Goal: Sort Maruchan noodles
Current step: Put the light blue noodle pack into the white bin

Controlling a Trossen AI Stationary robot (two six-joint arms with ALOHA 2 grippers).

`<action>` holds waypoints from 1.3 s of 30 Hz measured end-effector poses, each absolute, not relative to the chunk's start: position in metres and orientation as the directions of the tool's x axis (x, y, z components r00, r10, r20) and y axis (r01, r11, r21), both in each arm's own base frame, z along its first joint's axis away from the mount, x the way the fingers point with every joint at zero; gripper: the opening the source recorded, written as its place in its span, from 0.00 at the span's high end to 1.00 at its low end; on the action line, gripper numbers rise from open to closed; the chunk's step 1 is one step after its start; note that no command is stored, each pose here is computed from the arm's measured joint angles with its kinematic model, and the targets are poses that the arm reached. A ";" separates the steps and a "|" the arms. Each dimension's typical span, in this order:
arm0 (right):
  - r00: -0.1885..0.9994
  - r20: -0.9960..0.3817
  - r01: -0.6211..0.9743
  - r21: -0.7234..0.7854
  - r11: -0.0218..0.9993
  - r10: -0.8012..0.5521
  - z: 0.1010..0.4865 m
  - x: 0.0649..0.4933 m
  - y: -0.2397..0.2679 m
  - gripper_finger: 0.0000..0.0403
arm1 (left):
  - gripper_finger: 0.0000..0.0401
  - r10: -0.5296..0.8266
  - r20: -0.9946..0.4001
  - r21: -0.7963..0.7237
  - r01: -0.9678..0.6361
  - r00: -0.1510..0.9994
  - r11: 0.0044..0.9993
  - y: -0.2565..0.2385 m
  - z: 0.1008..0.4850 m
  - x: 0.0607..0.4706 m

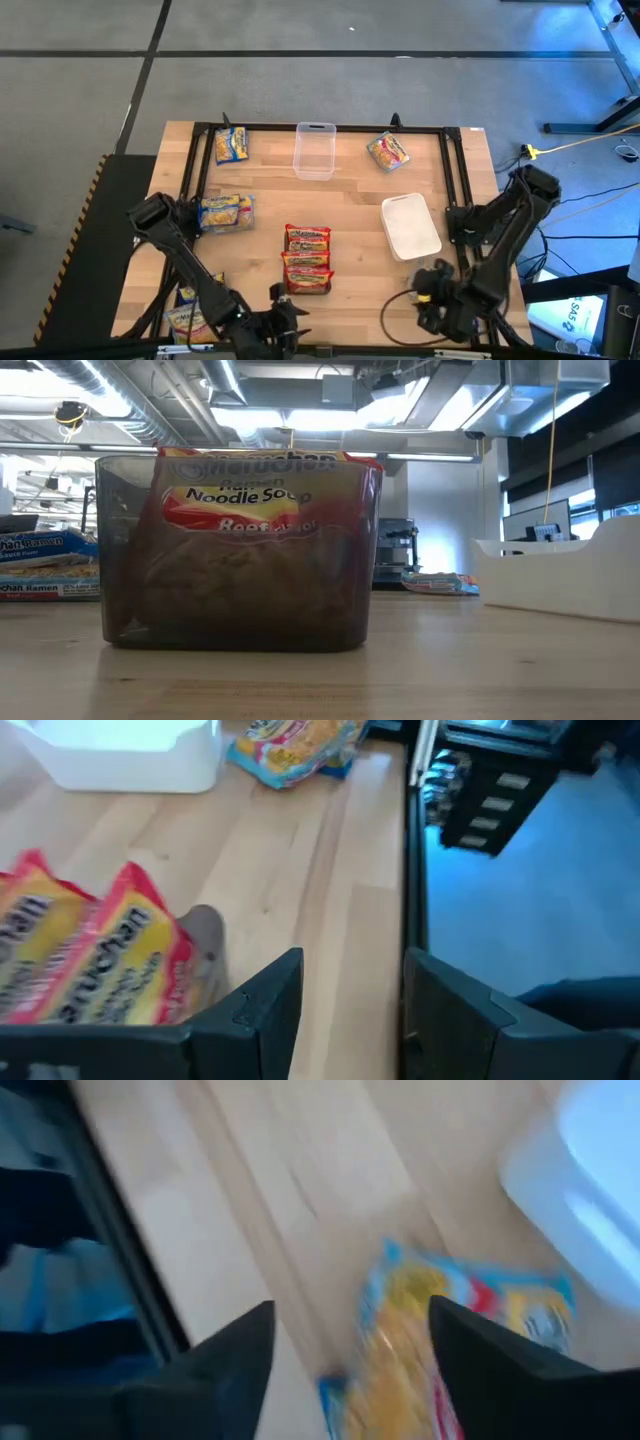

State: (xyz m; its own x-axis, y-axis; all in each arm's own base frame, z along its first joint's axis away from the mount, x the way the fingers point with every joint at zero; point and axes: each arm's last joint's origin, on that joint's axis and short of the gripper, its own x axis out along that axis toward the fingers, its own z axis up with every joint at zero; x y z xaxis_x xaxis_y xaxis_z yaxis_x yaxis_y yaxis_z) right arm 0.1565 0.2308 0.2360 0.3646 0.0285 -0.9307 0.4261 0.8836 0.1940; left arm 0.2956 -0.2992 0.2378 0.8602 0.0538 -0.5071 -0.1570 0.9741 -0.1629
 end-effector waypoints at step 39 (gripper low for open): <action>0.619 -0.749 0.193 0.437 0.878 0.237 0.140 0.214 0.242 0.98 | 0.58 -0.087 -0.383 -0.376 -0.069 0.920 0.924 -0.299 0.215 0.325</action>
State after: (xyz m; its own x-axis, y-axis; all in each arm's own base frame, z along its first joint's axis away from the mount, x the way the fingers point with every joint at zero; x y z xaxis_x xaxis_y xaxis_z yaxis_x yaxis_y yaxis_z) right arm 0.2138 0.2419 0.1403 0.6188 0.2367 -0.7490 0.1932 0.8784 0.4372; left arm 0.3251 -0.2988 0.2147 0.9196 -0.0873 -0.3830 -0.0690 0.9240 -0.3762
